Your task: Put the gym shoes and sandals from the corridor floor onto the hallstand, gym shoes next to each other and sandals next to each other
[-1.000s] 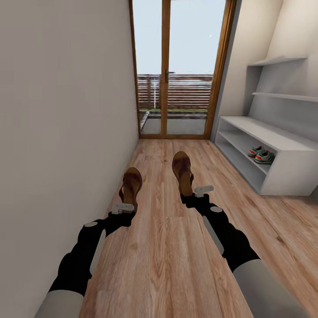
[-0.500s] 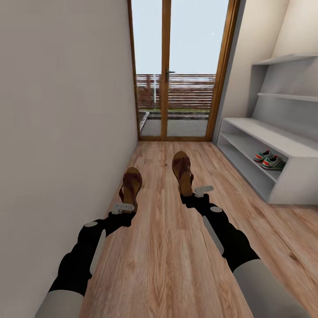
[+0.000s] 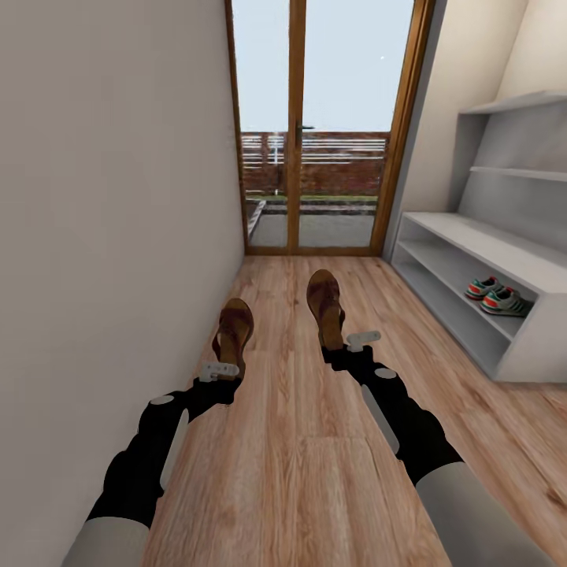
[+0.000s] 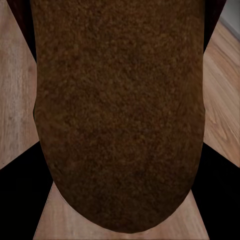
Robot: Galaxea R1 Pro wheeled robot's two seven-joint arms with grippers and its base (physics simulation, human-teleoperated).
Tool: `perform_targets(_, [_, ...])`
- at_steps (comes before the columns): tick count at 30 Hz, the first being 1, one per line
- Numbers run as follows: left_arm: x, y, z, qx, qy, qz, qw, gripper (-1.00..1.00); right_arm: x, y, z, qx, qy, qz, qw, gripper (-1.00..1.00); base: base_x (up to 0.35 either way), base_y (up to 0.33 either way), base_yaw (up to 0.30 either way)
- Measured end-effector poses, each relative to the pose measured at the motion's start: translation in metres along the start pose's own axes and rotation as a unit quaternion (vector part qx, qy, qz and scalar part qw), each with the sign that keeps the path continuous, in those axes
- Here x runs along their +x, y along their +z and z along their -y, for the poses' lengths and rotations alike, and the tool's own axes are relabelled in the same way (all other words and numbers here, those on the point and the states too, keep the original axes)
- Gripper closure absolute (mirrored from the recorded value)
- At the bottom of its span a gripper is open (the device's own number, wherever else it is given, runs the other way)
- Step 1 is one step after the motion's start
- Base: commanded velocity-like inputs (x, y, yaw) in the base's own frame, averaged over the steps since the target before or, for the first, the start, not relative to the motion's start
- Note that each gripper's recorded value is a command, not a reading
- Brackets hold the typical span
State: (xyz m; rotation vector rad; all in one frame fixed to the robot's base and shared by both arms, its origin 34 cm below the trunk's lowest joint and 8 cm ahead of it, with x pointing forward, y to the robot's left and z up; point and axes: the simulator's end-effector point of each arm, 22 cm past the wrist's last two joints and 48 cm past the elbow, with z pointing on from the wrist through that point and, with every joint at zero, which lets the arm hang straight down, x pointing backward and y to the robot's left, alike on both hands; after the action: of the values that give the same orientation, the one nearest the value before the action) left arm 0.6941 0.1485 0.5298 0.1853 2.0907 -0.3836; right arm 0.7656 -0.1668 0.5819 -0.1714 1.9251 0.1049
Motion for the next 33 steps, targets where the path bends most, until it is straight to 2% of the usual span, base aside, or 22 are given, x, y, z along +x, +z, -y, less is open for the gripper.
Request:
perform_targets(20, [-0.0001,0.0002,0.0009,0.001,0.0,0.0,1.0,1.0,0.0,0.0,0.0,0.0,0.0,0.0,1.0,1.0,0.345,0.0,0.0])
perform_targets(33, [-0.0004,0.0008,0.0039,0.003,-0.002,0.001,1.0,1.0,0.0006,0.0001,0.0002,0.0,-0.001,-0.001,1.0,1.0,0.345,0.0,-0.069])
